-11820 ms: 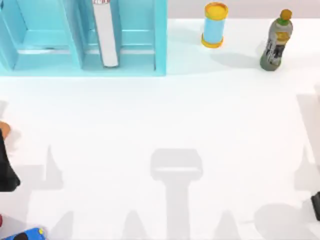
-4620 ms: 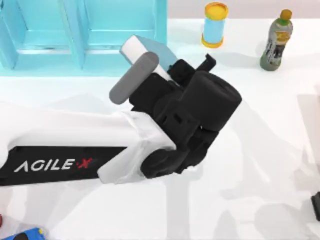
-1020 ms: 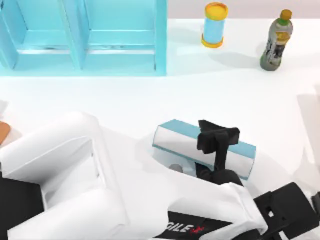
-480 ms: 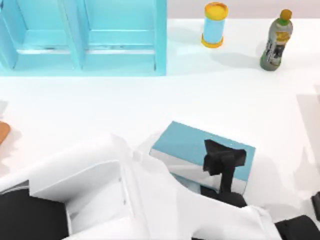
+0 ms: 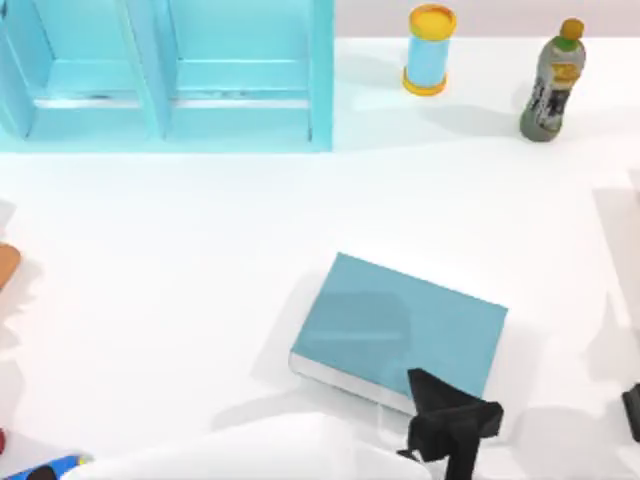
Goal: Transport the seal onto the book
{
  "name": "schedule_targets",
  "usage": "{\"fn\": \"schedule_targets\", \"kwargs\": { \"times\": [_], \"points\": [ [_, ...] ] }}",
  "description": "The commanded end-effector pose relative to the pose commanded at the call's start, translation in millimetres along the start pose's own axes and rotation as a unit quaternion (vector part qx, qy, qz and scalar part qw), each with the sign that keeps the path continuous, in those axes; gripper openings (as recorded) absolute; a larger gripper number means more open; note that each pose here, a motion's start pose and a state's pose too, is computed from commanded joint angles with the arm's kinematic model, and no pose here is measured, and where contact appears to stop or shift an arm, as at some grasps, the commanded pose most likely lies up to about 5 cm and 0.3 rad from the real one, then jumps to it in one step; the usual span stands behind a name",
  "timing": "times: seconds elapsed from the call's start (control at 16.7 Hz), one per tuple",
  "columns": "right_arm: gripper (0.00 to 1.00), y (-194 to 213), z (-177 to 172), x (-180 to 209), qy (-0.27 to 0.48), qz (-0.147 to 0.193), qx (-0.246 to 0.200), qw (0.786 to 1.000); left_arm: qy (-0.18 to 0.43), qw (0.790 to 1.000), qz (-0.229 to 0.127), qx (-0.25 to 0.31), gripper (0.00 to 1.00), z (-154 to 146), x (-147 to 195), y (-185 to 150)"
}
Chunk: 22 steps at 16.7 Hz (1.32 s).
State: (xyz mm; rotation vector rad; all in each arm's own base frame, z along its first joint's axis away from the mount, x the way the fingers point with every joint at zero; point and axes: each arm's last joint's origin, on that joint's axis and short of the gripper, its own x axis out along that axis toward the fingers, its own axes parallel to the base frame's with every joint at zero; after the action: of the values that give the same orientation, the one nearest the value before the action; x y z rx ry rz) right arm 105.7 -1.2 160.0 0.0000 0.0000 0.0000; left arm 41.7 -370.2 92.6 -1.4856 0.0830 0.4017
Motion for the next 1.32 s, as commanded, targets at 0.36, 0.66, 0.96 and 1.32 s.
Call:
{"fn": "schedule_targets", "kwargs": {
  "times": [0.36,0.66,0.96,1.32],
  "points": [
    [1.00,0,0,0,0.000,0.000,0.000,1.000,0.000,1.000,-0.017,-0.015,1.00,12,-39,-6],
    [1.00,0,0,0,0.000,0.000,0.000,1.000,0.000,1.000,-0.019,-0.016,1.00,12,-42,-6],
    [1.00,0,0,0,0.000,0.000,0.000,1.000,-0.004,1.000,-0.005,-0.024,1.00,13,-38,-18],
    [1.00,0,0,0,0.000,0.000,0.000,1.000,-0.018,0.996,0.087,-0.030,1.00,27,-10,-84]
  ]
}}
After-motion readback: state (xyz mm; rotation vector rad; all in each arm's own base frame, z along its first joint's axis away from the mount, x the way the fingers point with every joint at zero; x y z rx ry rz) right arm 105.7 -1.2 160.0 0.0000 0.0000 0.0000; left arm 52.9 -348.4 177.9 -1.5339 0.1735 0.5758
